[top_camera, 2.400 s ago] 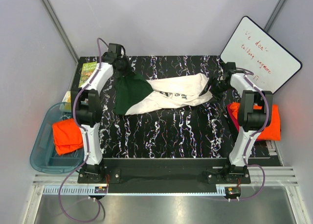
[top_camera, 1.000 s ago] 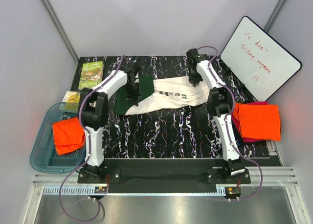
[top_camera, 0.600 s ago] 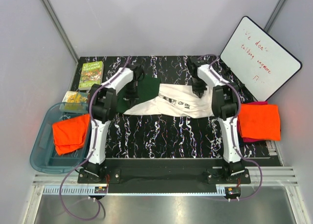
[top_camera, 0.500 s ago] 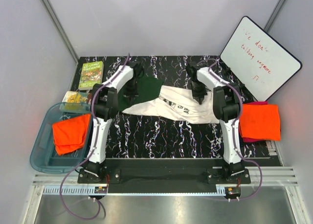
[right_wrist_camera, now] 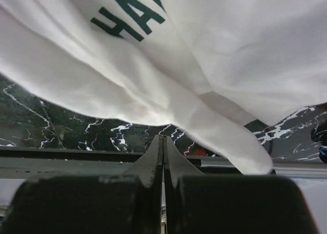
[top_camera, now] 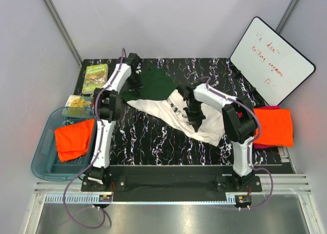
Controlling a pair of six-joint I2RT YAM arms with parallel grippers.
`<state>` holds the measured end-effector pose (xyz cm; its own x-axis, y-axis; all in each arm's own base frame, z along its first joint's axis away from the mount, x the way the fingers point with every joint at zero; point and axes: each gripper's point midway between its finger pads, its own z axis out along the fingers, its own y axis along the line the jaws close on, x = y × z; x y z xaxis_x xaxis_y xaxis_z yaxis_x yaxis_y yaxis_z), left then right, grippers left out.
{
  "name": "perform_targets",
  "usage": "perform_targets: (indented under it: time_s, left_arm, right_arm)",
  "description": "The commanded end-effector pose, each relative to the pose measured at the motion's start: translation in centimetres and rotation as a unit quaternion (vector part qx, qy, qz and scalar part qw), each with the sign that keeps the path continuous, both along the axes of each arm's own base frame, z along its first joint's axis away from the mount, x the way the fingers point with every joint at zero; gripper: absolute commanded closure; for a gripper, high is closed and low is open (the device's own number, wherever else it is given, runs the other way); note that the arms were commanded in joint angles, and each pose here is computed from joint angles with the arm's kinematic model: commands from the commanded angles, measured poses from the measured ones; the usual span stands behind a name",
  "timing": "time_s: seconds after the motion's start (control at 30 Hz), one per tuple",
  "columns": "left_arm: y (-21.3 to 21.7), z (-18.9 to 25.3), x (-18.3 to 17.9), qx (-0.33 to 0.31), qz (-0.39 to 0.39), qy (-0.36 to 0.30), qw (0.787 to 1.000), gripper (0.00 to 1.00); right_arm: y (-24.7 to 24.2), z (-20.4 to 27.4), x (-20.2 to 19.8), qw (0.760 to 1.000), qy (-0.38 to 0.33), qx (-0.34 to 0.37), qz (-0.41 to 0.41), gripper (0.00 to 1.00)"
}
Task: Fold and stack the t-shirts
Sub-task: Fold the tshirt
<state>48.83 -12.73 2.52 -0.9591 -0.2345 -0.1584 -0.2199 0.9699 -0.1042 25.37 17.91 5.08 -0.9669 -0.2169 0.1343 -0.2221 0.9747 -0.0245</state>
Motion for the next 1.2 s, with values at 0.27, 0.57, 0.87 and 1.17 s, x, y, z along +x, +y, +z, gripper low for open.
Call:
perform_targets:
  time_s: [0.27,0.57,0.87,1.17]
  left_arm:
    - [-9.9,13.1,-7.1,-0.15,-0.132,-0.134,0.971,1.0]
    - [-18.1,12.2,-15.1,-0.208,-0.185,-0.081,0.957,1.0]
    - [-17.0,12.4,-18.8,-0.21,-0.198,-0.086,0.954,1.0]
    - [-18.4,13.0,-21.8,-0.222,-0.244,-0.117,0.937,1.0]
  right_arm:
    - [7.1,6.1,16.4,0.972,-0.225,0.072,0.018,1.0]
    - [14.0,1.1,21.9,0.957,-0.216,0.196,0.009,1.0]
    - [14.8,-2.9,23.0,0.956,-0.213,0.2,0.001,1.0]
    - [9.2,-6.8,24.8,0.967,-0.197,0.146,-0.067,1.0]
